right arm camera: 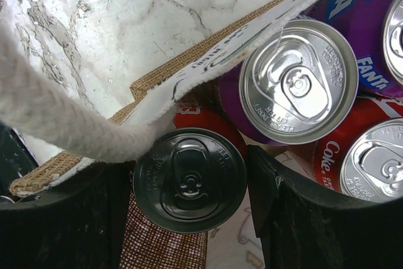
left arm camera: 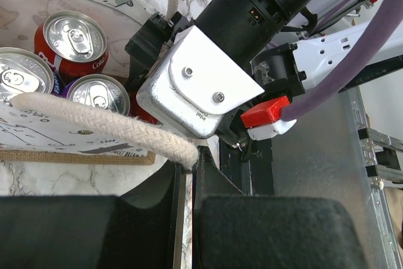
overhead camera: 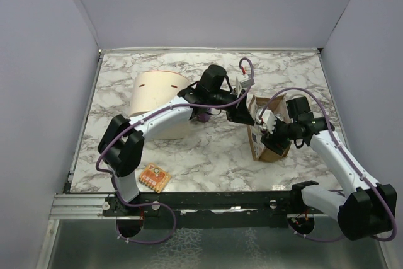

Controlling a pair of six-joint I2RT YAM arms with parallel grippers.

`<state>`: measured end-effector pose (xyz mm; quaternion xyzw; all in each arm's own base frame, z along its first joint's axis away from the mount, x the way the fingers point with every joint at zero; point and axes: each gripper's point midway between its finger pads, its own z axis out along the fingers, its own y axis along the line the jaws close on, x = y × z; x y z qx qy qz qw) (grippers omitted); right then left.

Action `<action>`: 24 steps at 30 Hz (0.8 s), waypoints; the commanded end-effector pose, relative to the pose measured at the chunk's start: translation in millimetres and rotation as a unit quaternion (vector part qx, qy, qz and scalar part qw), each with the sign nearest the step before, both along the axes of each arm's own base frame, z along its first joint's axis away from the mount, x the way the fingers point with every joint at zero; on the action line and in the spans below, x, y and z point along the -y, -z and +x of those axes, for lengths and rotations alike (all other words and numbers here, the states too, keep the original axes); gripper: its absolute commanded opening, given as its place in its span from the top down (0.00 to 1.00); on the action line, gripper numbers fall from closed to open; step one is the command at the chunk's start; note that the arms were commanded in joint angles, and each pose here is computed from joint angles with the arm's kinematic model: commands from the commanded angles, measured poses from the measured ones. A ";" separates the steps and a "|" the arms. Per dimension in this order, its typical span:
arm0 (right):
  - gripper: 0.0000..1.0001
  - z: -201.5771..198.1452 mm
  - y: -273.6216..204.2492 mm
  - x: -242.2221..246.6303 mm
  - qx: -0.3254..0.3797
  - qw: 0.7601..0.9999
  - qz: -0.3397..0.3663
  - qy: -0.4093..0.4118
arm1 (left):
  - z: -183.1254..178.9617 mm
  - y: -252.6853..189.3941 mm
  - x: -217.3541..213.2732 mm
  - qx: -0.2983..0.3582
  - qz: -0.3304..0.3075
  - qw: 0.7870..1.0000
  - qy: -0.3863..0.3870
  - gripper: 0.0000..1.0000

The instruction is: Place the beverage into the canvas bag

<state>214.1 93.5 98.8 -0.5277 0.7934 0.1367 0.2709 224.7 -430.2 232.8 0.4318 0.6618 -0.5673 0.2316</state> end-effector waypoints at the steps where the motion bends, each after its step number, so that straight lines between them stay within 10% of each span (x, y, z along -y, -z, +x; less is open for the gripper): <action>1: 0.78 -2.6 -1.7 -8.3 0.014 0.999 0.023 -0.019 | -8.3 -24.1 -5.5 0.024 -0.019 0.999 0.008 1.00; 24: 0.78 -17.5 13.0 -15.5 -0.054 0.997 0.034 -0.050 | 5.2 -19.8 -3.6 0.003 0.006 1.000 -0.019 1.00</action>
